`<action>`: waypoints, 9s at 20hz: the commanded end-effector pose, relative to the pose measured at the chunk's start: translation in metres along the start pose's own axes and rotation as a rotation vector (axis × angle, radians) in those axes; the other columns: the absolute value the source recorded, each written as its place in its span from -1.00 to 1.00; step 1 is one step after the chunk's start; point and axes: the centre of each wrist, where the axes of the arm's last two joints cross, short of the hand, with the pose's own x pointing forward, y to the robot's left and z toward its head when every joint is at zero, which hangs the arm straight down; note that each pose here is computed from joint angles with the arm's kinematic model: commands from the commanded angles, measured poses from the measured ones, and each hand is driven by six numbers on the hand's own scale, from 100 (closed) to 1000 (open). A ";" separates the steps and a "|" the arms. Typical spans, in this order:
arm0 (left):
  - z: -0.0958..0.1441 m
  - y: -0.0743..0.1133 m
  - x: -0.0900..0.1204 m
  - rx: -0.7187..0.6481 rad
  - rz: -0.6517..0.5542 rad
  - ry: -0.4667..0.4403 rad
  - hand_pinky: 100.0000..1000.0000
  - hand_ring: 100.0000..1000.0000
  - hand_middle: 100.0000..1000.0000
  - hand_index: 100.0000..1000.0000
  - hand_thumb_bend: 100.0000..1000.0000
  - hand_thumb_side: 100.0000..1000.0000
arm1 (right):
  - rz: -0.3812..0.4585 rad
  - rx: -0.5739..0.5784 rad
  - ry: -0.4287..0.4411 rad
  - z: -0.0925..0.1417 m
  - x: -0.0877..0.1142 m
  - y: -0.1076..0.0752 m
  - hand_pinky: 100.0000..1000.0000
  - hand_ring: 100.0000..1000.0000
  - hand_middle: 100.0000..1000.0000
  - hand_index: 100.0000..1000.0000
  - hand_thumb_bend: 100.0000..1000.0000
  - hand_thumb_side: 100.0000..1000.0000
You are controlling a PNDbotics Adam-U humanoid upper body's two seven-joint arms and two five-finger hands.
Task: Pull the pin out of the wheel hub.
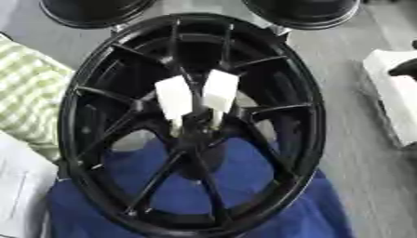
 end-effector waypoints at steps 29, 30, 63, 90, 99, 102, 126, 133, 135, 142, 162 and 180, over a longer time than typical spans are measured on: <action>-0.005 0.004 0.011 -0.017 -0.041 -0.037 0.36 0.15 0.00 0.41 -0.98 0.38 | 0.660 0.580 -0.434 -0.047 0.118 -0.035 0.82 0.44 0.21 0.60 -1.00 -1.00; -0.005 0.004 0.011 -0.019 -0.042 -0.037 0.36 0.15 0.00 0.41 -0.98 0.38 | 0.700 0.626 -0.460 -0.050 0.124 -0.035 0.81 0.45 0.22 0.60 -1.00 -1.00; -0.011 -0.005 0.014 -0.084 -0.037 -0.042 0.36 0.15 0.00 0.41 -0.99 0.39 | 1.208 1.284 -0.731 -0.090 0.198 0.013 0.73 0.52 0.34 0.56 -0.69 -0.61; -0.012 -0.002 0.018 -0.010 -0.013 -0.042 0.36 0.15 -0.01 0.39 -0.97 0.38 | 1.097 1.394 -0.831 -0.144 0.187 0.065 0.83 0.63 0.48 0.77 -0.54 -0.59; -0.016 0.001 0.025 0.012 -0.012 -0.070 0.36 0.14 -0.01 0.39 -0.97 0.38 | 1.123 1.450 -0.889 -0.142 0.177 0.072 0.86 0.64 0.48 0.78 -0.44 -0.54; -0.018 0.000 0.027 0.011 -0.010 -0.076 0.36 0.14 -0.01 0.39 -0.97 0.38 | 1.142 1.464 -0.917 -0.139 0.177 0.072 0.86 0.65 0.49 0.78 -0.40 -0.56; -0.020 0.000 0.029 0.019 -0.010 -0.088 0.36 0.14 -0.01 0.39 -0.97 0.38 | 1.237 1.515 -0.828 -0.140 0.148 0.064 0.83 0.63 0.45 0.72 -0.24 -0.60; -0.020 0.000 0.029 0.019 -0.009 -0.088 0.36 0.14 -0.01 0.39 -0.97 0.39 | 1.244 1.519 -0.813 -0.141 0.144 0.062 0.83 0.61 0.38 0.65 -0.32 -0.70; -0.020 0.000 0.029 0.018 -0.009 -0.088 0.36 0.14 -0.01 0.39 -0.97 0.39 | 1.237 1.520 -0.811 -0.141 0.144 0.063 0.82 0.59 0.33 0.62 -0.41 -0.69; -0.020 0.000 0.030 0.019 -0.007 -0.089 0.36 0.14 -0.01 0.39 -0.97 0.39 | 1.211 1.534 -0.771 -0.141 0.135 0.064 0.81 0.53 0.16 0.46 -0.72 -0.79; -0.020 0.002 0.030 0.030 -0.013 -0.094 0.37 0.14 -0.02 0.40 -0.96 0.38 | 1.125 1.458 -0.698 -0.142 0.148 0.050 0.72 0.25 -0.42 -0.05 -0.99 -0.63; -0.013 0.019 0.024 0.092 -0.056 -0.069 0.37 0.14 -0.02 0.40 -0.96 0.36 | 0.964 1.100 -0.460 -0.134 0.186 -0.064 0.72 0.21 -0.43 -0.02 -1.00 -0.76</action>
